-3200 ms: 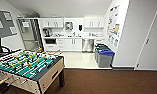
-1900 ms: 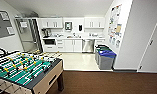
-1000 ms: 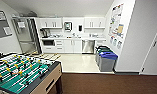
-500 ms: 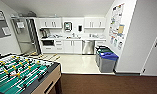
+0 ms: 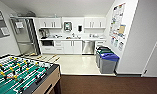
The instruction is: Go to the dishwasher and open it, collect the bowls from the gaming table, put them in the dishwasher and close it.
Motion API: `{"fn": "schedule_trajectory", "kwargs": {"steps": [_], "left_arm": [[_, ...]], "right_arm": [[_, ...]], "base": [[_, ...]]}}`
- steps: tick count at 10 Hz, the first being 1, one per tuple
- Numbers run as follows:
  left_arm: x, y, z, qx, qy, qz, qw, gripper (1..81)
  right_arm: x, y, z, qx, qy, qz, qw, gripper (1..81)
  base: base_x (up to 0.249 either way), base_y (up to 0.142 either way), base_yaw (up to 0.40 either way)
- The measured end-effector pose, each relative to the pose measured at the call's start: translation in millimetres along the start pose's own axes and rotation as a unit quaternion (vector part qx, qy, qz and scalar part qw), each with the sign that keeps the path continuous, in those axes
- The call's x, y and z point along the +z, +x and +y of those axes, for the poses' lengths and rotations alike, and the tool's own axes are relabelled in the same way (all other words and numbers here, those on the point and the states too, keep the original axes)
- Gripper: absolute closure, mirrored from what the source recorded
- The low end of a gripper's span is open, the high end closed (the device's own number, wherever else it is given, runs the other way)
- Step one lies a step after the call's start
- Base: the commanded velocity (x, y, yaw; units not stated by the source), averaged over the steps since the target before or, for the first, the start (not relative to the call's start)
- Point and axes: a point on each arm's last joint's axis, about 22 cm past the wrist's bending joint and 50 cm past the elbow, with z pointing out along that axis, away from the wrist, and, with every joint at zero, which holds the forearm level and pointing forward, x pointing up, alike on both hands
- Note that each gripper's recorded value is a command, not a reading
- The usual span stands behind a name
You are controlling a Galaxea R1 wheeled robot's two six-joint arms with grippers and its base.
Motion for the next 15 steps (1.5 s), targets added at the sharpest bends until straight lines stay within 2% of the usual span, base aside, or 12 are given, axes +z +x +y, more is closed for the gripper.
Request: {"fn": "schedule_trajectory", "kwargs": {"steps": [15], "left_arm": [[0.0, 0.0, 0.0, 0.000, 0.000, 0.000, 1.0000, 1.0]], "right_arm": [[0.3, 1.0, -0.7, -0.002, 0.000, 0.000, 1.0000, 1.0]], "base": [[0.133, 0.000, 0.000]]}}
